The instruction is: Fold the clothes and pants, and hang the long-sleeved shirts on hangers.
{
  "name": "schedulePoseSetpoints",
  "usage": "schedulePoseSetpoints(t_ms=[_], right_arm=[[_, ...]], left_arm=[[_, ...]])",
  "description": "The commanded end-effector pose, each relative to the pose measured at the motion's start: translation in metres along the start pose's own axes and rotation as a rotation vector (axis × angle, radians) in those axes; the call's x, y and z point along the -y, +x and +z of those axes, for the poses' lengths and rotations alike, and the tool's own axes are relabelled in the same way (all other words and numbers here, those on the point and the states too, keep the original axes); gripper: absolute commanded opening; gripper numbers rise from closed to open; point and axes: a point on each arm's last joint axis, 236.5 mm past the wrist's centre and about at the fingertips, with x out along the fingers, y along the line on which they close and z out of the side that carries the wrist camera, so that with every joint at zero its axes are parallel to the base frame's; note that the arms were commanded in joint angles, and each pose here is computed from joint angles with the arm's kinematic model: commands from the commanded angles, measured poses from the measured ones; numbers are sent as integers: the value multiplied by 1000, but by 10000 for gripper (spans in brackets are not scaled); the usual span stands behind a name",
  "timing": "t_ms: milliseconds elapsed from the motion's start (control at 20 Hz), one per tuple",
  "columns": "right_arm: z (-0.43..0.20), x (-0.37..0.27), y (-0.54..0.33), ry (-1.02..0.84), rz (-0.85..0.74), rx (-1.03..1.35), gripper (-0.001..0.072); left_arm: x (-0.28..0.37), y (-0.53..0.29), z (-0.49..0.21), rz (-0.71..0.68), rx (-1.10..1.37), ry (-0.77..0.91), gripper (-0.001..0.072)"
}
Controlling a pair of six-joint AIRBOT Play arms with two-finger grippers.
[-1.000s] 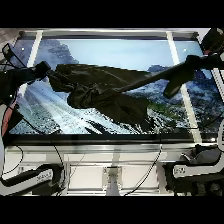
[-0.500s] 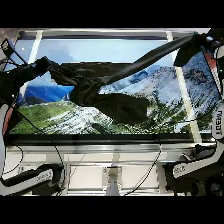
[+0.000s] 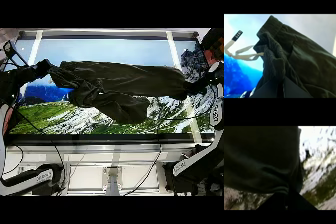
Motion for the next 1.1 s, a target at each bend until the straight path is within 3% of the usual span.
schedulePoseSetpoints(t_ms=[0,350,500,800,850,900,950,1050], right_arm=[[-19,-2,7,72,55,-93,11],[69,-152,-52,-112,329,269,8],[51,-234,-53,-254,433,244,8],[-8,-336,-8,-449,449,99,21],[-10,-342,-8,-460,450,104,123],[-10,-343,-11,-459,452,108,306],[-6,-338,-17,-439,454,108,418],[9,-321,-38,-365,466,140,416]], left_arm=[[-1,0,-2,4,-7,0,26],[5,0,-5,-5,-12,7,26],[4,0,-5,-5,-12,7,26],[4,0,-5,-5,-12,7,26],[4,0,-5,-5,-12,7,26],[4,0,-5,-5,-12,7,26],[4,0,-5,-5,-12,7,27],[4,0,-5,-5,-12,7,26]])
